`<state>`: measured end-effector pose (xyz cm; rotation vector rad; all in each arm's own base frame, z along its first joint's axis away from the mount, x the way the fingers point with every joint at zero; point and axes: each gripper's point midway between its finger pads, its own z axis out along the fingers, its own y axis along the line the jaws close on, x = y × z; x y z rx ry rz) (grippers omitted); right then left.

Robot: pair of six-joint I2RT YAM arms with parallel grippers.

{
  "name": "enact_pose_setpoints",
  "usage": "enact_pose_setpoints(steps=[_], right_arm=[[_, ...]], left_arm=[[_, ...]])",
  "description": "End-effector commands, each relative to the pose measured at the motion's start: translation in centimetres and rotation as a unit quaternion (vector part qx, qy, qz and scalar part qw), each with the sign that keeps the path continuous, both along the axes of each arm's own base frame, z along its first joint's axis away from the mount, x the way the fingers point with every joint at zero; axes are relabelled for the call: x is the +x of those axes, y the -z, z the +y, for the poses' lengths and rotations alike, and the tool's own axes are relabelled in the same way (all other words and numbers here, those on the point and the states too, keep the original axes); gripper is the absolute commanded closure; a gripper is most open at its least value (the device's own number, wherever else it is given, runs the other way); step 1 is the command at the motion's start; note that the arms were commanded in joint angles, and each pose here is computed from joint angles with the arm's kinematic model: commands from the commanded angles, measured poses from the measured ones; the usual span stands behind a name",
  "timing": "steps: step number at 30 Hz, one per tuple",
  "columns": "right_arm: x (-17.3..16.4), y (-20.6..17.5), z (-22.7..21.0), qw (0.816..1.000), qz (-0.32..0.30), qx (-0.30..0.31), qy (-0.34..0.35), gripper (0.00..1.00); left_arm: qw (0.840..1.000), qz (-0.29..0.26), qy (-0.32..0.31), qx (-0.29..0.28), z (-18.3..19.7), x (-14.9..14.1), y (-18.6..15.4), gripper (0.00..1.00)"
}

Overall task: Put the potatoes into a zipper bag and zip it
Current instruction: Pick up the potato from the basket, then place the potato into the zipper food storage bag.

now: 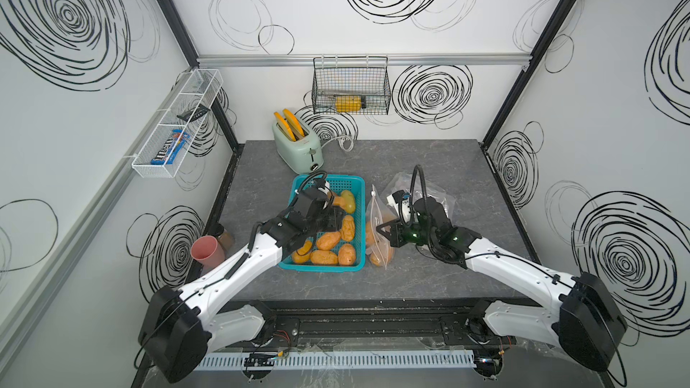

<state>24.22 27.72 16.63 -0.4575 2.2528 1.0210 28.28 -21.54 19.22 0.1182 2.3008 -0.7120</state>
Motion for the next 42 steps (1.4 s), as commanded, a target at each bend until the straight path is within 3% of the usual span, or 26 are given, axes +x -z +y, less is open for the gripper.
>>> enact_pose_setpoints(steps=[1, 4, 6, 13, 29, 33, 38, 42], right_arm=[[0.1, -1.6, -0.1, 1.000, -0.019, 0.008, -0.003, 1.00], [0.0, -1.7, 0.0, 1.000, -0.017, 0.011, -0.009, 1.00], [-0.3, -1.8, 0.2, 1.000, -0.013, 0.013, -0.015, 1.00], [-1.0, -2.6, -0.6, 1.000, -0.009, 0.011, -0.009, 1.00], [-1.3, -4.8, -0.9, 0.999, -0.032, 0.037, -0.006, 1.00], [-1.4, -4.7, -0.8, 0.999, -0.030, 0.039, -0.009, 1.00], [-1.5, -4.7, -0.5, 0.999, -0.025, 0.035, -0.016, 1.00], [-1.3, -4.8, -0.2, 0.999, -0.026, 0.031, -0.019, 1.00]], left_arm=[[0.974, -0.042, 0.171, -0.140, -6.7, -4.9, -5.4, 0.39], [0.946, -0.042, 0.249, -0.206, -10.0, -7.9, -7.1, 0.38], [0.942, -0.025, 0.259, -0.210, -11.2, -8.1, -6.5, 0.39], [0.964, 0.029, 0.214, -0.156, -11.6, -5.6, -1.2, 0.41], [0.982, 0.100, 0.143, -0.068, -10.3, -2.9, 7.9, 0.43], [0.984, 0.101, 0.137, -0.059, -10.2, -2.7, 8.0, 0.43], [0.990, 0.090, 0.110, 0.016, -9.4, -1.9, 7.6, 0.39], [0.990, 0.087, 0.109, 0.025, -9.7, -1.5, 6.3, 0.36]])
